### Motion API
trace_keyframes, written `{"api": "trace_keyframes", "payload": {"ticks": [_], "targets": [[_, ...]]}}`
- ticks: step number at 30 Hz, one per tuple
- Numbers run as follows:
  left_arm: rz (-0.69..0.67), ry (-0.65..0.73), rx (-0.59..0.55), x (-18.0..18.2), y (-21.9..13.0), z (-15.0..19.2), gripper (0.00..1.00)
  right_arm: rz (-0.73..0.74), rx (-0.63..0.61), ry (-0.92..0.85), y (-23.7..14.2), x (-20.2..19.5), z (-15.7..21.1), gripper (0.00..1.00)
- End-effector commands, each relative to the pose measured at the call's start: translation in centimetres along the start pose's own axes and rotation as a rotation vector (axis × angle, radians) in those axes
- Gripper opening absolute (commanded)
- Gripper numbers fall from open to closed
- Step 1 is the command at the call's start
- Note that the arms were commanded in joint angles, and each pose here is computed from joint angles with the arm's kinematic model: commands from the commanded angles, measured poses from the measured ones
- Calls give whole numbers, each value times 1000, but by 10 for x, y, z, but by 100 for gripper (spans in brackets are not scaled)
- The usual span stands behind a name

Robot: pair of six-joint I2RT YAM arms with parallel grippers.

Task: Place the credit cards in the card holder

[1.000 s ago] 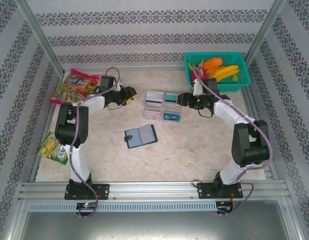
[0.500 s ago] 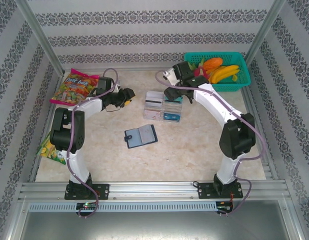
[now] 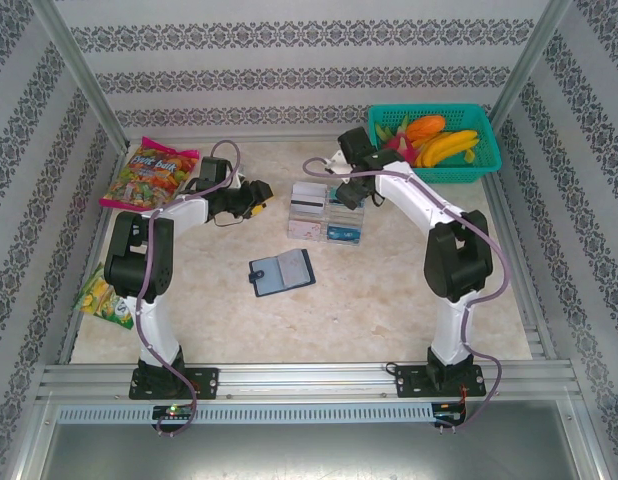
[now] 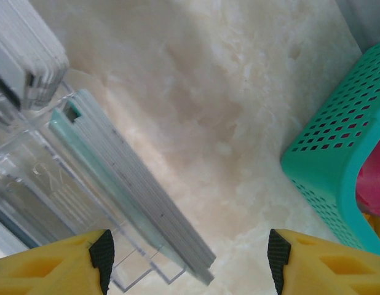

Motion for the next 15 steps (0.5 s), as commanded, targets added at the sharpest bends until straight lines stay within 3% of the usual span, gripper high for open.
{"api": "trace_keyframes", "payload": {"ticks": [1,15], "targets": [[19,21,17,-7,2,2,50,27,24,-31,8,-6,-4,68],[21,30,22,-12,1,2,50,87,41,-53,25,-5,-9,67]]}}
Point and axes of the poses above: each hand's point on the last joint's axis, 136 mm out from that joint toward the fingers, its own y axis out along the fingers, its own x axis along the line the jaws close on, z = x × y, the point moved 2 cm from there along -y, back along the fingers, and after that the axes turned 7 degrees about -y, right-handed, at the moved point
